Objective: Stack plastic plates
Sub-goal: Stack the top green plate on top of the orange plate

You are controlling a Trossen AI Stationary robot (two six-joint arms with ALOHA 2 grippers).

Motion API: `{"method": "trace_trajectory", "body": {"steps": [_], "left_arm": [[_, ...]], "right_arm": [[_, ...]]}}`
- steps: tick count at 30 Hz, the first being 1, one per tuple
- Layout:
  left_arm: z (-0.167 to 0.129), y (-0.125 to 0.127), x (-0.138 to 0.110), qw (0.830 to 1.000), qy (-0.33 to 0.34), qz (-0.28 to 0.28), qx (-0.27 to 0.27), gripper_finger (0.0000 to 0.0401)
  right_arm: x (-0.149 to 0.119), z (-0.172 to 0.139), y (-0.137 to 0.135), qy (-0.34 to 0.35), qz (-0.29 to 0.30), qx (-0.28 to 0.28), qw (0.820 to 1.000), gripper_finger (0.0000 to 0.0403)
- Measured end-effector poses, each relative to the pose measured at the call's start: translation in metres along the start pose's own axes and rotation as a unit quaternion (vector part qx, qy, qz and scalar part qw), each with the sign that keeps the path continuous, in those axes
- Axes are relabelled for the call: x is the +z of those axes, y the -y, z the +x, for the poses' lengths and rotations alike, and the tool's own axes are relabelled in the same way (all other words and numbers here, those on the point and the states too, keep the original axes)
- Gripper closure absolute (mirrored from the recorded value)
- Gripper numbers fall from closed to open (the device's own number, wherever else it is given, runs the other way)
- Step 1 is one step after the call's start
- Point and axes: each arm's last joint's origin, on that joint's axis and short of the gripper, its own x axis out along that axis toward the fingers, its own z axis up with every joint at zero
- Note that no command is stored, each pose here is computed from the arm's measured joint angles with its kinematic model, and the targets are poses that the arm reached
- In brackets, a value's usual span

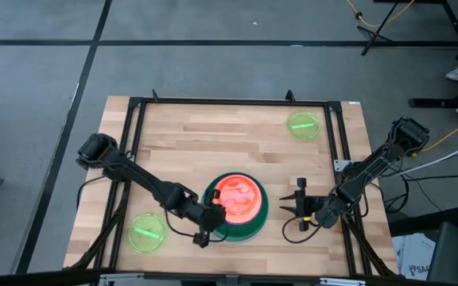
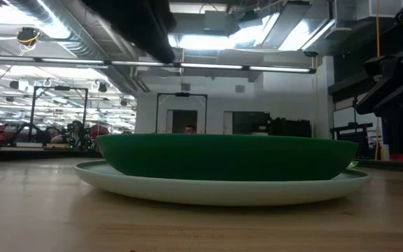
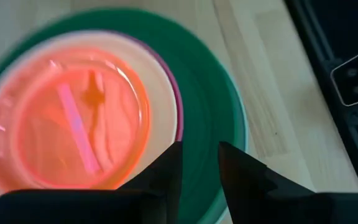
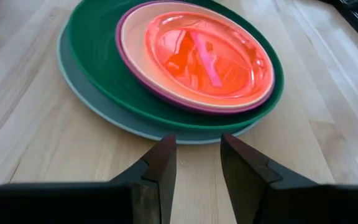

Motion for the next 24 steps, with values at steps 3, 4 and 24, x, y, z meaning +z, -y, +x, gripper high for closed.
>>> {"method": "trace_trajectory", "body": {"steps": [3, 4, 24], "left_arm": [[-0.013, 0.003, 0.001, 0.999, 0.024, 0.018, 0.018, 0.0306], [-0.016, 0.003, 0.0, 0.999, 0.035, 0.022, 0.024, 0.0306], [-0.028, -0.027, -0.083, 0.933, 0.349, -0.072, 0.054, 0.0306]], "right_arm": [[0.0, 0.0, 0.0, -0.001, 0.001, -0.001, 1.0, 0.0288], [0.0, 0.0, 0.0, -0.001, 0.001, -0.001, 1.0, 0.0288], [0.018, 0.014, 0.025, -0.002, -0.012, -0.113, 0.994, 0.0288]]}}
